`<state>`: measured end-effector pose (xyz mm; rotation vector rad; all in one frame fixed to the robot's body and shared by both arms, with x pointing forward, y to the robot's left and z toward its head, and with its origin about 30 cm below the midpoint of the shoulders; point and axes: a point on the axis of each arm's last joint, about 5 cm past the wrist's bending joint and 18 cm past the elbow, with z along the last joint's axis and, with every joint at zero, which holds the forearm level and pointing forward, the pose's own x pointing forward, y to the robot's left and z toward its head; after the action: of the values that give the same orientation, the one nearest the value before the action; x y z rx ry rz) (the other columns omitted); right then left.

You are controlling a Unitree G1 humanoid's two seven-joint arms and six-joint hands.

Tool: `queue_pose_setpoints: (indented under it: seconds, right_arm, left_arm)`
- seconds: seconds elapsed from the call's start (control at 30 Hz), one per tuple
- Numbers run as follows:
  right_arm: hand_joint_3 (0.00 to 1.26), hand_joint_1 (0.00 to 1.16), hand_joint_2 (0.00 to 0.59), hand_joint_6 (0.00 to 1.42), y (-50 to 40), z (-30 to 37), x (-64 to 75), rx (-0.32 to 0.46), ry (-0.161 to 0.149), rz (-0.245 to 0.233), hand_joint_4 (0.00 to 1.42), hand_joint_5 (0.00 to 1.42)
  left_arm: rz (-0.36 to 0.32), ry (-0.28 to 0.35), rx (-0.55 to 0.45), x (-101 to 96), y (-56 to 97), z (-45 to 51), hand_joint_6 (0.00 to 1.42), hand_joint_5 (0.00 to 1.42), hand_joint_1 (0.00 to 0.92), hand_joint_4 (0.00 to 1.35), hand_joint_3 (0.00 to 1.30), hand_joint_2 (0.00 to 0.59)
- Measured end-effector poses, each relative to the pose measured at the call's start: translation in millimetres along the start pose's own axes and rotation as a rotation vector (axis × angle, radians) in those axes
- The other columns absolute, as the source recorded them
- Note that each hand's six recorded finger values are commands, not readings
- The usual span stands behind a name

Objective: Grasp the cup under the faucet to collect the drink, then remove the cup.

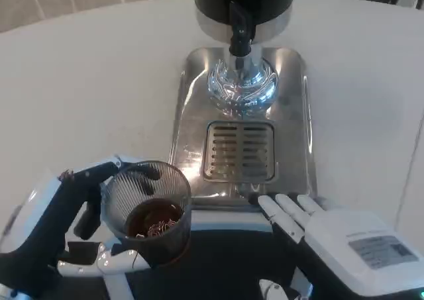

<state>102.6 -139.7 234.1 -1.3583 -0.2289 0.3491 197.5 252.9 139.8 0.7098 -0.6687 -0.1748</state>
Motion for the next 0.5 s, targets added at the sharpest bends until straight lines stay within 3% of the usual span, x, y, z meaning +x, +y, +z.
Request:
queue_pose_setpoints:
  seconds: [0.5]
  right_arm:
    - [0.0,0.1,0.566,0.0,0.4,-0.3,-0.4,-0.002,0.005,0.004,0.0,0.0]
  left_arm:
    - [-0.024,0.014,-0.005,-4.6,-1.4,0.0,1.42,1.4,0.635,1.12,0.92,0.0]
